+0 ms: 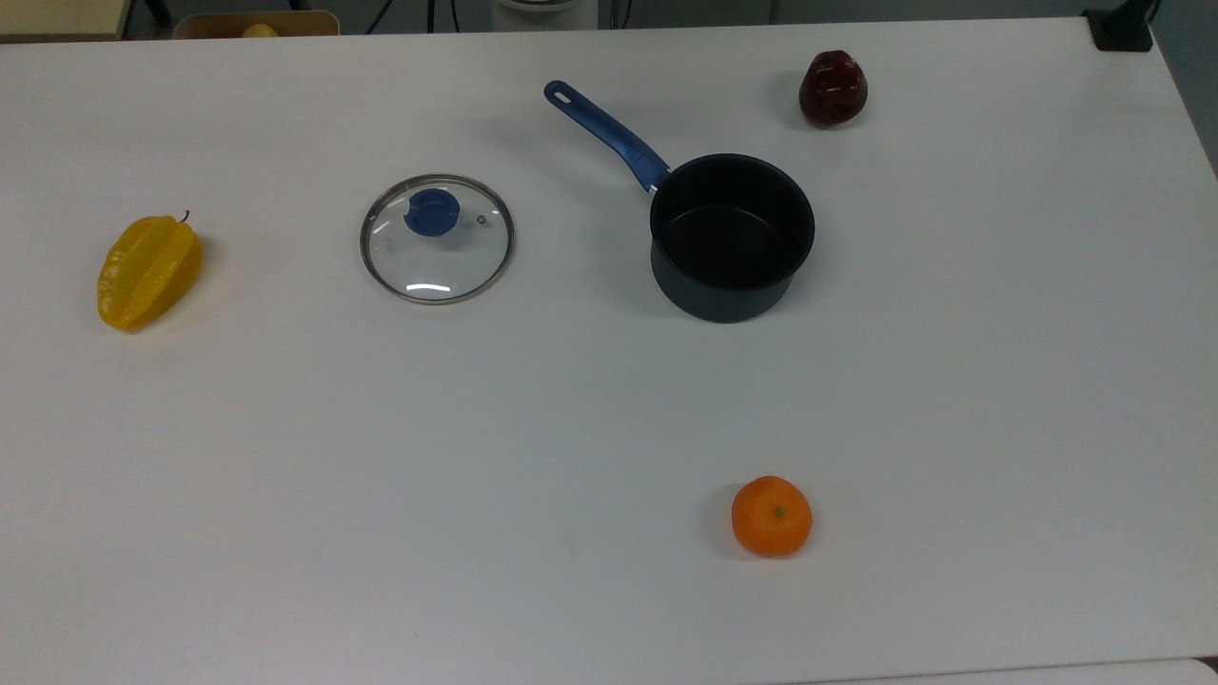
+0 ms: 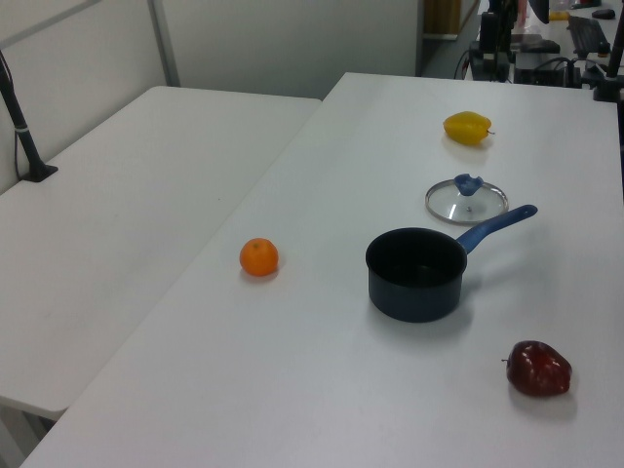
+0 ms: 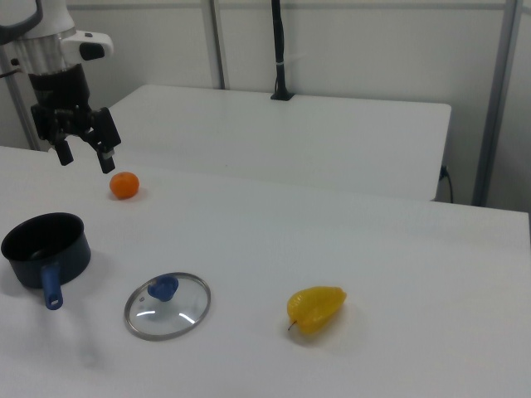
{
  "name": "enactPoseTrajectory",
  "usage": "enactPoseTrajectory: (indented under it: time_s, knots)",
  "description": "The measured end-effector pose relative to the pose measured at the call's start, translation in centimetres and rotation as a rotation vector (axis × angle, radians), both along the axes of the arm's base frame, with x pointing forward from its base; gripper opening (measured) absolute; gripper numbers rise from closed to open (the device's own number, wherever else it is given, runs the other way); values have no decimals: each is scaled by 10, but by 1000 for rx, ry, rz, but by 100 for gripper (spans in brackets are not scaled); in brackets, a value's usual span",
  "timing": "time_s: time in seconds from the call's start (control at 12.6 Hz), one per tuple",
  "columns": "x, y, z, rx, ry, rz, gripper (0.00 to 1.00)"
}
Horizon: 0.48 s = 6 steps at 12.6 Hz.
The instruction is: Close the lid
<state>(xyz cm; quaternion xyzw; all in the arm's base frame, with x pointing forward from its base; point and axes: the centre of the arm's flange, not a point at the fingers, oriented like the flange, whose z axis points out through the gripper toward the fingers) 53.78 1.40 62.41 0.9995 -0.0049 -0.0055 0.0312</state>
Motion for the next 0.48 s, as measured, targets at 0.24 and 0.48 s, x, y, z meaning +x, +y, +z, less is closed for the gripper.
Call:
enactPoseTrajectory:
  time_s: [0.24,0.48]
  knots:
    - [0,-1,0,0,0,-1,100]
    - [4,-1,-8,-1,15,-1,100]
